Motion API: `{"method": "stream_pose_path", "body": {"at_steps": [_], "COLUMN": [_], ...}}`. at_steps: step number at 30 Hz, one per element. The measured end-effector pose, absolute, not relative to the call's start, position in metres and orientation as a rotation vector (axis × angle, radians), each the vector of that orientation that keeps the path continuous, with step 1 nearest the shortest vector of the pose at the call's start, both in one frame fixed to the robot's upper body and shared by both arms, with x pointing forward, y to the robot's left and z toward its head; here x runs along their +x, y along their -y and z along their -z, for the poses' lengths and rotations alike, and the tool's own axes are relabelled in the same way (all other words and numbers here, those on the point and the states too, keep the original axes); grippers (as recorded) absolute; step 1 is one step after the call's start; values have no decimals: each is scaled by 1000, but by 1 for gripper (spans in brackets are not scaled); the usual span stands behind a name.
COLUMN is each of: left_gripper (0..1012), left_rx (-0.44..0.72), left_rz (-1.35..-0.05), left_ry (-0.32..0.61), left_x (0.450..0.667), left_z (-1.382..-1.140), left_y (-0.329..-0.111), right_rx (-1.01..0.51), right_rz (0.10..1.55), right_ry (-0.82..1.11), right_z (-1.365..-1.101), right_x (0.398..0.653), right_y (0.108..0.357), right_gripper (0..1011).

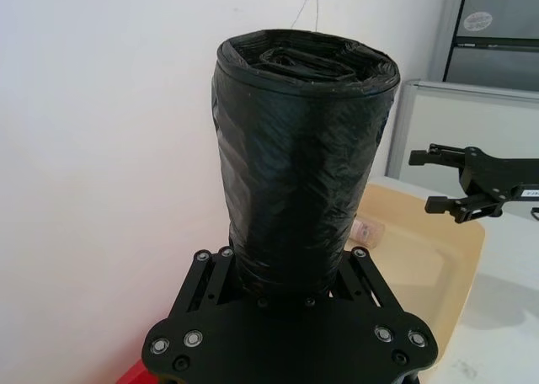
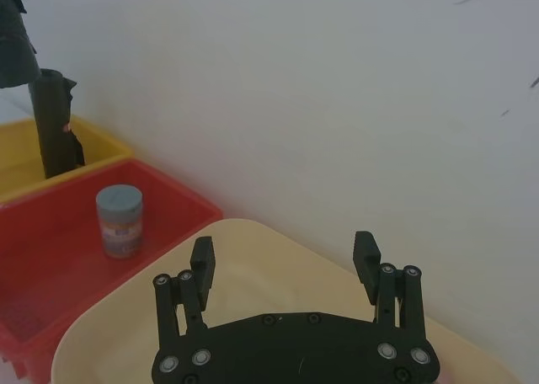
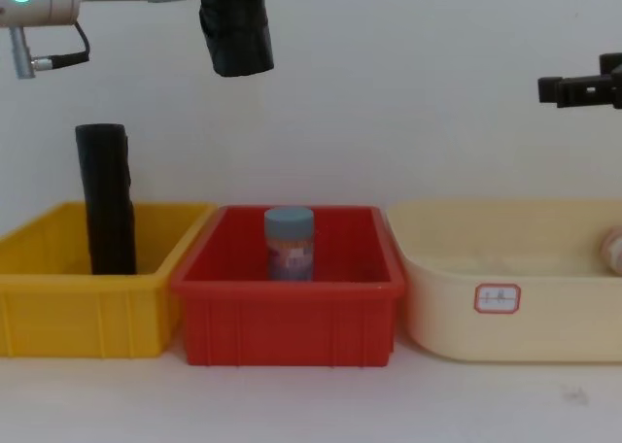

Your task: Pick up the garbage bag with the one hand and transfer it to the other hand.

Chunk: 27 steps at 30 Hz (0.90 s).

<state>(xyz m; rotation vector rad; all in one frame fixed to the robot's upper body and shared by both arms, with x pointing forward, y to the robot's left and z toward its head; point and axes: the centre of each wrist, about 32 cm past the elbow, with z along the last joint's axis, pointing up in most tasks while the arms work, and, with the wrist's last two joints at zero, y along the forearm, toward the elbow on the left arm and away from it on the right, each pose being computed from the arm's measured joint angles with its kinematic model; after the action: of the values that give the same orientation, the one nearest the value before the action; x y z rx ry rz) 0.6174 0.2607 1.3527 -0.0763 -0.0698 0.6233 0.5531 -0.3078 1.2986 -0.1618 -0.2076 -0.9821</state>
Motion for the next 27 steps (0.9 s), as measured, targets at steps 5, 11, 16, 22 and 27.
{"method": "stream_pose_path", "body": {"at_steps": [5, 11, 16, 22, 27], "left_gripper": [421, 421, 421, 421, 421], "left_rx": [-86, -95, -103, -109, -111], "left_rz": [-601, -576, -557, -541, -535], "left_ry": [70, 66, 58, 52, 49], "left_x": [618, 618, 618, 618, 618], "left_z": [-1352, -1348, -1343, -1340, -1338], "left_y": [-262, -262, -263, -263, -263], "right_rx": [-159, -145, -128, -94, -72], "right_rz": [970, 922, 874, 784, 720], "right_ry": [213, 217, 220, 222, 220], "right_z": [-1299, -1299, -1300, -1301, -1301], "right_x": [554, 558, 561, 567, 572], "right_y": [305, 303, 302, 300, 298], "right_gripper": [1001, 1001, 1001, 1001, 1001]}}
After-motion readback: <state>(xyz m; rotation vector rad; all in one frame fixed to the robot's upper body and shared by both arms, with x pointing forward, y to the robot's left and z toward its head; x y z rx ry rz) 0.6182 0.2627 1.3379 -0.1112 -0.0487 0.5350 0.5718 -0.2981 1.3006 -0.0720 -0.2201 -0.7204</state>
